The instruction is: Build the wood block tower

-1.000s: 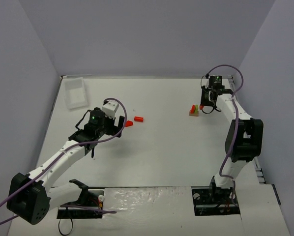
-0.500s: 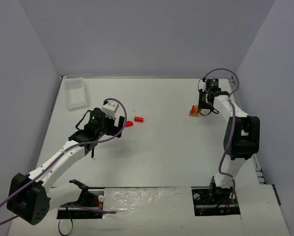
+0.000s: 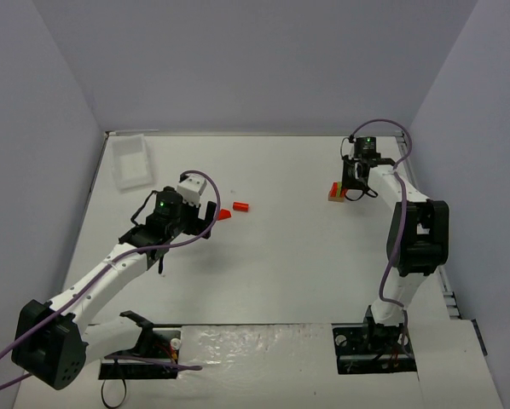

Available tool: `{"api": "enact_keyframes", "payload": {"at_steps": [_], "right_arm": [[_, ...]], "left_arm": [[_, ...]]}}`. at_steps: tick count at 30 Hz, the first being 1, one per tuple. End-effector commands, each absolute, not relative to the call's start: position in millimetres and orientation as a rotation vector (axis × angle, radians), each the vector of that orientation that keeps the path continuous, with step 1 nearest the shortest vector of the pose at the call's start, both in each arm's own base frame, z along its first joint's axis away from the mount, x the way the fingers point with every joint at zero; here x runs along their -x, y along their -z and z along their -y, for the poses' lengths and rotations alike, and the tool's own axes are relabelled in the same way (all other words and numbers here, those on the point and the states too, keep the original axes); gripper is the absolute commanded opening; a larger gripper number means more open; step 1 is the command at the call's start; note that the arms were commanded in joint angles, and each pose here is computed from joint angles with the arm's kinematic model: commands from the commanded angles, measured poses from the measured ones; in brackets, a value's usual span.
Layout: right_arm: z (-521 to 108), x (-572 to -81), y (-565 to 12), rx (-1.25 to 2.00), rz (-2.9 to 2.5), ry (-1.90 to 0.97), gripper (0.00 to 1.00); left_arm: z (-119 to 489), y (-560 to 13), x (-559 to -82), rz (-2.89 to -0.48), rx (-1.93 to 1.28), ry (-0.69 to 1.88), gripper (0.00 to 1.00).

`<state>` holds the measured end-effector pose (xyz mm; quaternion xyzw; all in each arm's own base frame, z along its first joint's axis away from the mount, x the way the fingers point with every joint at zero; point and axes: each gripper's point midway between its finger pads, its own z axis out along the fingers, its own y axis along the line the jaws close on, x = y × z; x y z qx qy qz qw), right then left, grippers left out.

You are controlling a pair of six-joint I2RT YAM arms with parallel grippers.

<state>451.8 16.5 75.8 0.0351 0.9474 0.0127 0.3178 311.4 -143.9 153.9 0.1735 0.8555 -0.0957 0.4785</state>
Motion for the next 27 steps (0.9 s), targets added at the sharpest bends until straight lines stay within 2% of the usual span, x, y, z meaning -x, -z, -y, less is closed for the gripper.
{"api": "enact_keyframes", "payload": {"at_steps": [1, 6, 12, 27], "right_arm": [[-18.8, -460.3, -85.5, -0.097, -2.444, -0.028, 0.10], [-18.1, -459.7, -83.1, -0.102, -2.449, -0.024, 0.19], [-17.7, -460.2, -83.3, -0.106, -2.448, -0.022, 0.23], [-17.3, -459.3, -99.9, -0.105, -2.413, -0.023, 0.24]], "left_arm": [[151.5, -186.3, -324.2, -1.995, -0.423, 0.254, 0.91], [151.7, -185.7, -323.9, -1.997, -0.424, 0.255, 0.91], [151.7, -186.6, -324.0, -1.995, -0.424, 0.255, 0.91], [152.2, -184.9, -323.7, -2.001, -0.427, 0.257, 0.91]]}}
